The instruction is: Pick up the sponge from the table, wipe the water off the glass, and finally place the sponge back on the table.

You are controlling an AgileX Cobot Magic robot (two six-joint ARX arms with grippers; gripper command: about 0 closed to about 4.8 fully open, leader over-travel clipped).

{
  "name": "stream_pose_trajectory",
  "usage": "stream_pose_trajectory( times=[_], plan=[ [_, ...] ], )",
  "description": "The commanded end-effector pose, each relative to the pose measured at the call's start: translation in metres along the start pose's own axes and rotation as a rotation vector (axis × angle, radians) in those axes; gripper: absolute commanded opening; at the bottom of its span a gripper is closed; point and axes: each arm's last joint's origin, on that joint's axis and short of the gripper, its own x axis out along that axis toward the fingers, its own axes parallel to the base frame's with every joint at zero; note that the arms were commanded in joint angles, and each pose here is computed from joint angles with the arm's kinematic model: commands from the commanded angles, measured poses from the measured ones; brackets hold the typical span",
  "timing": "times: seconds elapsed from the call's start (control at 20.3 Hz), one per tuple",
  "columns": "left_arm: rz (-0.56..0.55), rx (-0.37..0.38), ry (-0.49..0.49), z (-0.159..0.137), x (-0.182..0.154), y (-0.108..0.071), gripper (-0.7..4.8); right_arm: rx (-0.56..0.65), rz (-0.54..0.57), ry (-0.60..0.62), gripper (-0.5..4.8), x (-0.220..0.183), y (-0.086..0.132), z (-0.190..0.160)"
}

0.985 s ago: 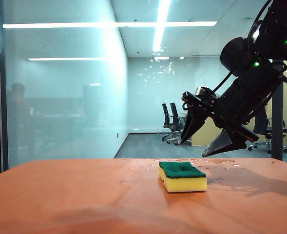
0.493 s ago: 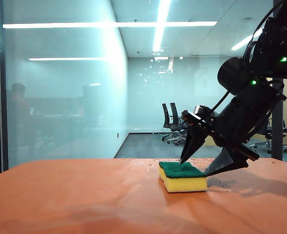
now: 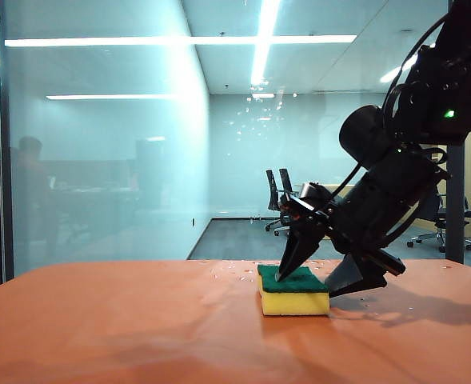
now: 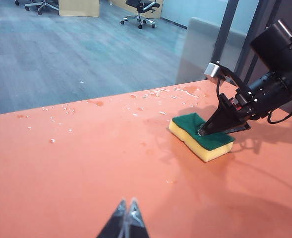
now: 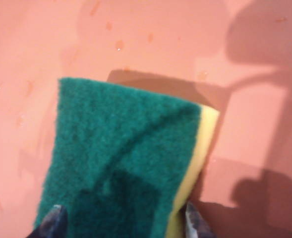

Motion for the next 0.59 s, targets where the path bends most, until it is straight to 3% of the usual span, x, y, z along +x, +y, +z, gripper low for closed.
stream_pose_trajectory(
  times=[0.05,0.2,0.25,0.3,0.34,0.59],
  plan=[
    [-0.005,0.003,0.0,0.0008,-0.0002,-0.0003,-0.05,-0.004,-0.026,-0.013,2.1,0.0001,-0.0003,0.0014],
    [-0.005,0.003,0.0,0.0008,-0.0002,-0.0003,-0.05,-0.003,-0.029,-0.011,1.96,0.0011,-0.001,0.0009],
    [-0.005,0.003,0.0,0.0008,-0.0002,-0.0003,-0.05,-0.002,-0.038,-0.011,1.7,0.0013,-0.0014,0.0007],
    [-0.005,0.004,0.0,0.0009,-0.0002,-0.0003,-0.05,-0.004,-0.041,-0.014,0.51,0.0013,-0.0015,0.0009],
    [-0.005,0.003,0.0,0.0008,-0.0002,-0.0003,-0.05,-0.005,-0.04,-0.015,-0.12,0.0013,-0.0014,0.0011],
    [-0.005,0.004,0.0,0.0009,-0.0002,-0.0003,-0.05,-0.016,-0.015,-0.036,-0.06,0.001,-0.0001,0.0036]
  ],
)
